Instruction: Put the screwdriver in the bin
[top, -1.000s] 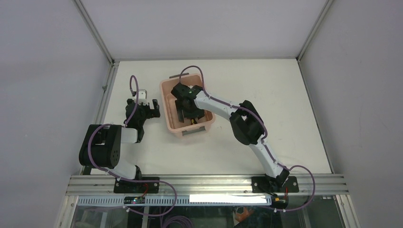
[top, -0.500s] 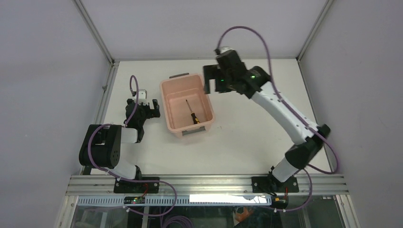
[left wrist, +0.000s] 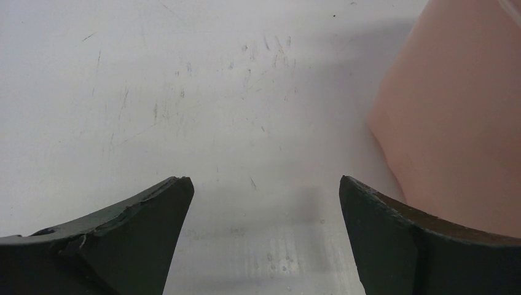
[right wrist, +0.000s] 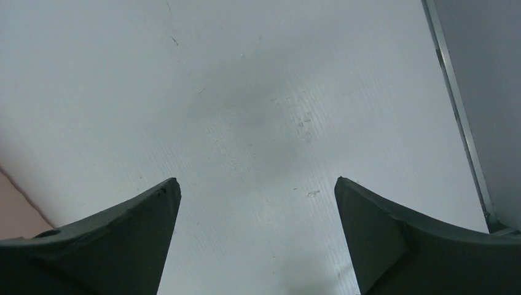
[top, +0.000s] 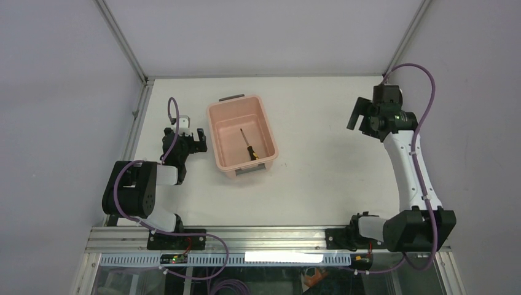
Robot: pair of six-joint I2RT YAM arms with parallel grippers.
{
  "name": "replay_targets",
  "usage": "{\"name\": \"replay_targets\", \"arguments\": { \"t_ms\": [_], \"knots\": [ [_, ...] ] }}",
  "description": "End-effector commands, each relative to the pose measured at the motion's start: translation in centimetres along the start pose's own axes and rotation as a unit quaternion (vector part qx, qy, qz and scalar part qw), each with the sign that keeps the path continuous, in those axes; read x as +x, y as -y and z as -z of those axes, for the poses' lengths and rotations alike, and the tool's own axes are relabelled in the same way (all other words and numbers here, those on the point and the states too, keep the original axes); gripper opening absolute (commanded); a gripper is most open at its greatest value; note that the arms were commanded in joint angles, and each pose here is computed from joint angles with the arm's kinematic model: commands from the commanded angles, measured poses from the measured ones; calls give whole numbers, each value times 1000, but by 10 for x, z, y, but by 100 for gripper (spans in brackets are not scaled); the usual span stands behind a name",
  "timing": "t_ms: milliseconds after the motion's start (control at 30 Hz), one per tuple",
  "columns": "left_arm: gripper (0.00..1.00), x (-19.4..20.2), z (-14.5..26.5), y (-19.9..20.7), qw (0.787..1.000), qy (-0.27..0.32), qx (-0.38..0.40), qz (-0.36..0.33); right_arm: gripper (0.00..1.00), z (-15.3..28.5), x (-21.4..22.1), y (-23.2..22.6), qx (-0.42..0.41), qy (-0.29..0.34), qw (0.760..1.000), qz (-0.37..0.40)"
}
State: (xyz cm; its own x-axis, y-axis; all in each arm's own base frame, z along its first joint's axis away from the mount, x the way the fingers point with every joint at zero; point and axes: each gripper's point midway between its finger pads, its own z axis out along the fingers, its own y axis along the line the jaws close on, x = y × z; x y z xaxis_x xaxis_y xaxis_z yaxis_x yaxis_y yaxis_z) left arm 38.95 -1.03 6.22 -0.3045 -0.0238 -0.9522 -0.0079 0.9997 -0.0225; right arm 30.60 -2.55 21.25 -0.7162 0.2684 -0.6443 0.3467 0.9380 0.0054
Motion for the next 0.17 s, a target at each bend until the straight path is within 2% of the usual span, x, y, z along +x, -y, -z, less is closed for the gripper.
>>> {"name": "replay_targets", "arguments": {
  "t_ms": [0,133],
  "knots": [
    [99,-16,1,6,1000,26,9,7,99,17,-8,1,-14,43,999,3],
    [99,-17,1,6,1000,27,9,7,99,18,-9,-3,-25,41,999,-5]
  ]
}}
